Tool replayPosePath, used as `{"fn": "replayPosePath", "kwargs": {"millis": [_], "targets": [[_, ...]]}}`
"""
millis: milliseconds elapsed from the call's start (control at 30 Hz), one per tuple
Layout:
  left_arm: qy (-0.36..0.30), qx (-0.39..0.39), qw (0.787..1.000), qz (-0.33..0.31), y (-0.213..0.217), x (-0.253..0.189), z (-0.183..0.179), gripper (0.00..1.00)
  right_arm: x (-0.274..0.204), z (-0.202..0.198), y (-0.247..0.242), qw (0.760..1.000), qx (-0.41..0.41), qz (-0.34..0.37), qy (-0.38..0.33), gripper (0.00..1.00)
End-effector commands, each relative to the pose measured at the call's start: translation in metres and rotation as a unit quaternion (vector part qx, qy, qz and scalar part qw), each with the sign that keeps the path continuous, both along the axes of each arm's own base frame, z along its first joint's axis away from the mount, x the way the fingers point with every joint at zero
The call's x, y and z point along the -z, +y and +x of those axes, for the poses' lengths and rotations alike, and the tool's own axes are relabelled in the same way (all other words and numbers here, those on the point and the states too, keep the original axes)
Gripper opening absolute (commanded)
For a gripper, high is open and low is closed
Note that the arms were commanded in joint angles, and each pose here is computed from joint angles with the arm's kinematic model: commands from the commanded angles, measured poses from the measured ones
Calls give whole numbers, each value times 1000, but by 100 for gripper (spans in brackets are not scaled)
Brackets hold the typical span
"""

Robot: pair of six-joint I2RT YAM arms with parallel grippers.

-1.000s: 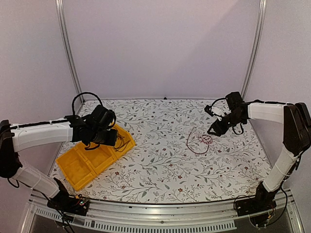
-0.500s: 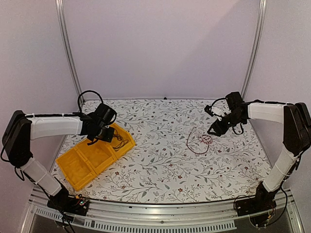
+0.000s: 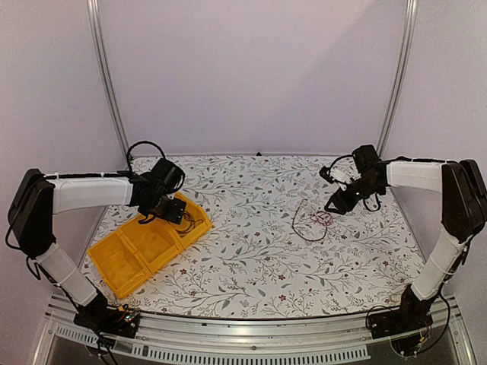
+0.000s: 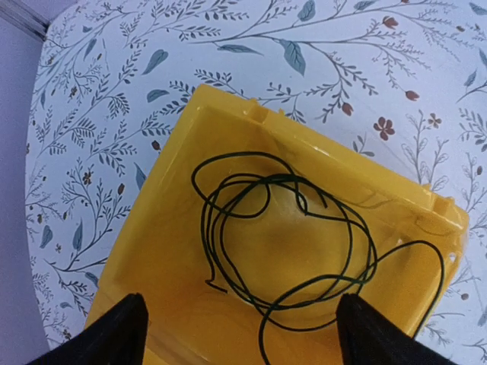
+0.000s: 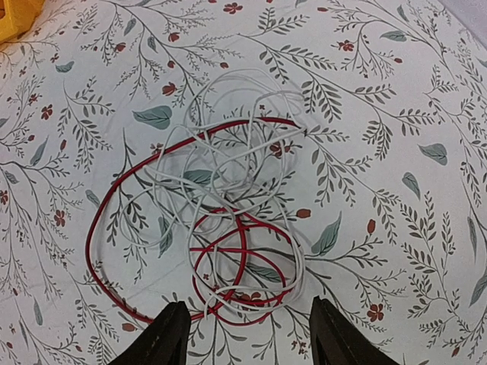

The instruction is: Untangle the cables

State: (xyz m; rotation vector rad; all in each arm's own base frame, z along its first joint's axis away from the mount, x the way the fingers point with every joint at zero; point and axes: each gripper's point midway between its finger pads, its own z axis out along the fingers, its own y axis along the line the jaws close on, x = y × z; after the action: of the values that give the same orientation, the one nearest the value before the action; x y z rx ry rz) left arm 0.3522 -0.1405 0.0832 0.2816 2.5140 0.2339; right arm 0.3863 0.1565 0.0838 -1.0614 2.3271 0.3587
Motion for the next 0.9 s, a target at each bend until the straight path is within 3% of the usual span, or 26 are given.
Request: {"fn": "replayPosePath", "kwargs": {"millis": [0, 167, 300, 400, 500, 567, 667, 700, 800, 867], "targets": [[-50, -6, 999, -10, 6, -67, 5, 100, 0, 2, 5, 1000, -10, 12, 11, 58], [-106, 40, 994, 9, 3, -125, 14, 100, -4, 4, 5, 1000, -9, 13, 4, 58], [-207, 135, 967, -62, -49, -187, 24, 99, -7, 6, 4, 1000, -7, 10, -5, 58], [-339, 205, 910, -125, -97, -264, 12, 100, -13, 9, 4, 1000, -5, 12, -22, 57], [-527, 183, 814, -162, -101, -340, -7, 100, -22, 10, 3, 999, -4, 15, -42, 57], [-561, 146, 797, -170, -94, -337, 1, 100, -26, 10, 4, 999, -5, 18, -50, 57], [-462, 99, 867, -161, -116, -286, 47, 100, -27, 9, 5, 998, -8, 22, -53, 57], [-420, 122, 885, -161, -135, -263, 57, 100, -27, 10, 5, 998, -8, 23, -55, 58], [-350, 189, 885, -241, -168, -222, 46, 100, -34, 11, 8, 998, -15, 27, -61, 57], [-323, 234, 881, -253, -181, -203, 29, 97, -39, 11, 13, 997, -23, 40, -55, 55]]}}
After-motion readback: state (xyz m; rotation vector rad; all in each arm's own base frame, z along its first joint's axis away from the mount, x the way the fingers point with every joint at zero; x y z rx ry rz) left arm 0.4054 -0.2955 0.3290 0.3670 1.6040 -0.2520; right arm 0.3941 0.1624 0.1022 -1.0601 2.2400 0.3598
